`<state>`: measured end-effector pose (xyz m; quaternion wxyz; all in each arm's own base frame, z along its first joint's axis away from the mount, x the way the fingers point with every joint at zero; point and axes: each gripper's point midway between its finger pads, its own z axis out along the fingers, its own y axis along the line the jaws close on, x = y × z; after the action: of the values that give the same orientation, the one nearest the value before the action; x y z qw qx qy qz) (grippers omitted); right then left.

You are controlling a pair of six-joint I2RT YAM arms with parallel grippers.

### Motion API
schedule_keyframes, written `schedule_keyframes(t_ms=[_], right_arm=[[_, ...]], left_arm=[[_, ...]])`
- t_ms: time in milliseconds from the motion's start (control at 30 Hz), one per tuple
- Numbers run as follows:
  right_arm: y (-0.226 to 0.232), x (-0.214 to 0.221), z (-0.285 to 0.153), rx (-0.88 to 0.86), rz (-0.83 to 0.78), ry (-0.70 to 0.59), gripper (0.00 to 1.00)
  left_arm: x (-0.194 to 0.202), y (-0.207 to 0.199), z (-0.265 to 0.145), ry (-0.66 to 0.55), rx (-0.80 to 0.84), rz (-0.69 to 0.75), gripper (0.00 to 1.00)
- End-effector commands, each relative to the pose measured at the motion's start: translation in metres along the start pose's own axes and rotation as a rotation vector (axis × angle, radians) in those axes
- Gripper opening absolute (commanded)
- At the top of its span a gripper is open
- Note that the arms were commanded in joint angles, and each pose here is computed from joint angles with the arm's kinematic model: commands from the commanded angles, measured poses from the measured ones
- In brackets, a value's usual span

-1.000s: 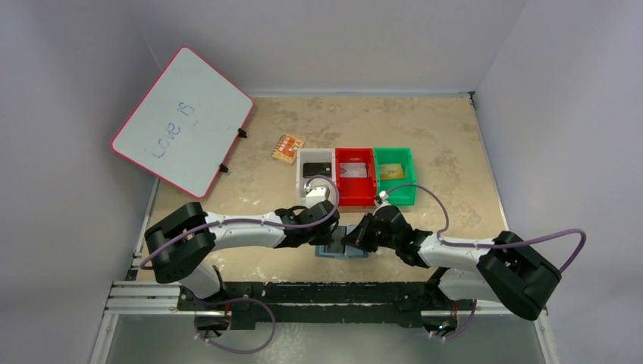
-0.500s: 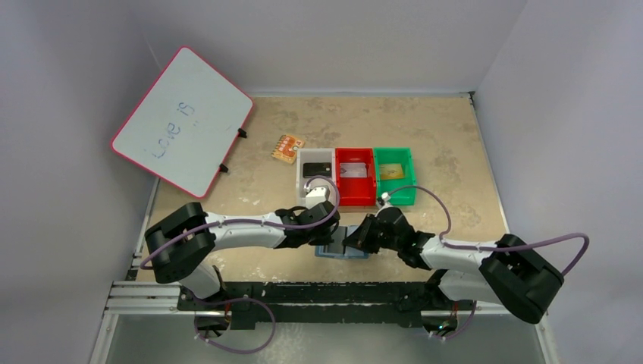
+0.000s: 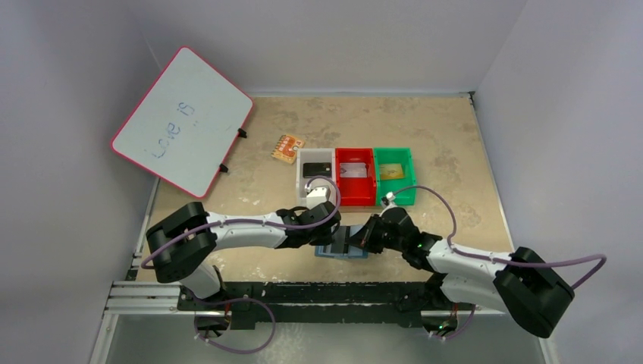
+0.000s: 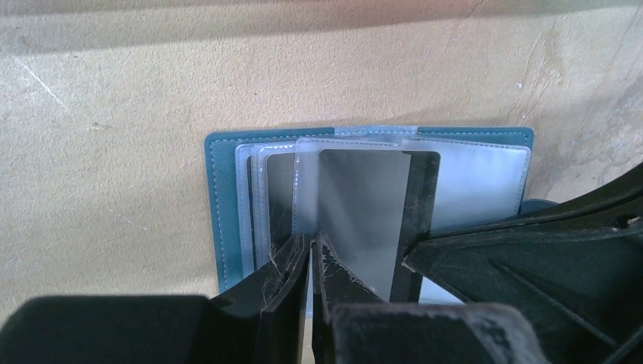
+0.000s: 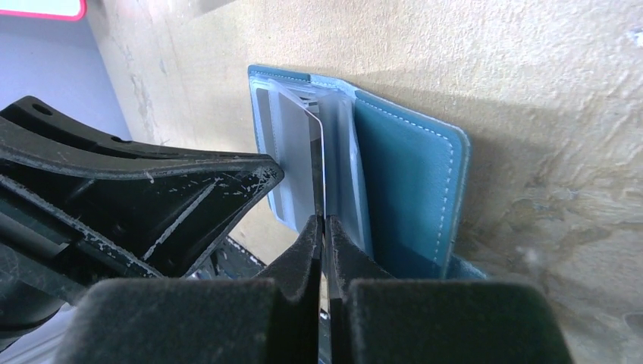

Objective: Take the credit cards out of the card holder

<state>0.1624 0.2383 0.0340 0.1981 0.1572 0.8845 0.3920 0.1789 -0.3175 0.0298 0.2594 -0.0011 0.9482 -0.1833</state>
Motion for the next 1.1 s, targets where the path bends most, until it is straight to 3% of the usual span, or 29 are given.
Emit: schedule_keyframes(t_ms=[0,300,567,667,800,867,1067], right_arm=[[-0.01,-0.007,-0.005,0.035,0.0,-0.04,0.0],[-0.008,-0.012,-0.01,0.046,-0.009,-0.058,0.01],[0.003,-0.015,-0.006,-0.031,0.073,-0.077,0.18],[0.01,-0.019,-0.004,-0.069,0.087,-0.084,0.19],[0.006,-0.024,-0.001,-0.031,0.075,-0.088,0.11],[0.005,-0.024,-0.001,-0.032,0.068,-0.088,0.0],[-0.014,-0.03,-0.011,0.097,0.012,-0.12,0.0]], left_arm=[[0.021,0.047,0.005,0.056,-0.171,0.064,0.07],[0.02,0.043,0.006,0.054,-0.148,0.076,0.07],[0.021,0.042,0.008,0.058,-0.149,0.08,0.06],[0.021,0.042,0.008,0.059,-0.151,0.085,0.05],[0.021,0.044,0.008,0.06,-0.158,0.088,0.05],[0.02,0.043,0.008,0.058,-0.155,0.087,0.05],[0.006,0.035,0.002,0.0,-0.13,0.057,0.07]])
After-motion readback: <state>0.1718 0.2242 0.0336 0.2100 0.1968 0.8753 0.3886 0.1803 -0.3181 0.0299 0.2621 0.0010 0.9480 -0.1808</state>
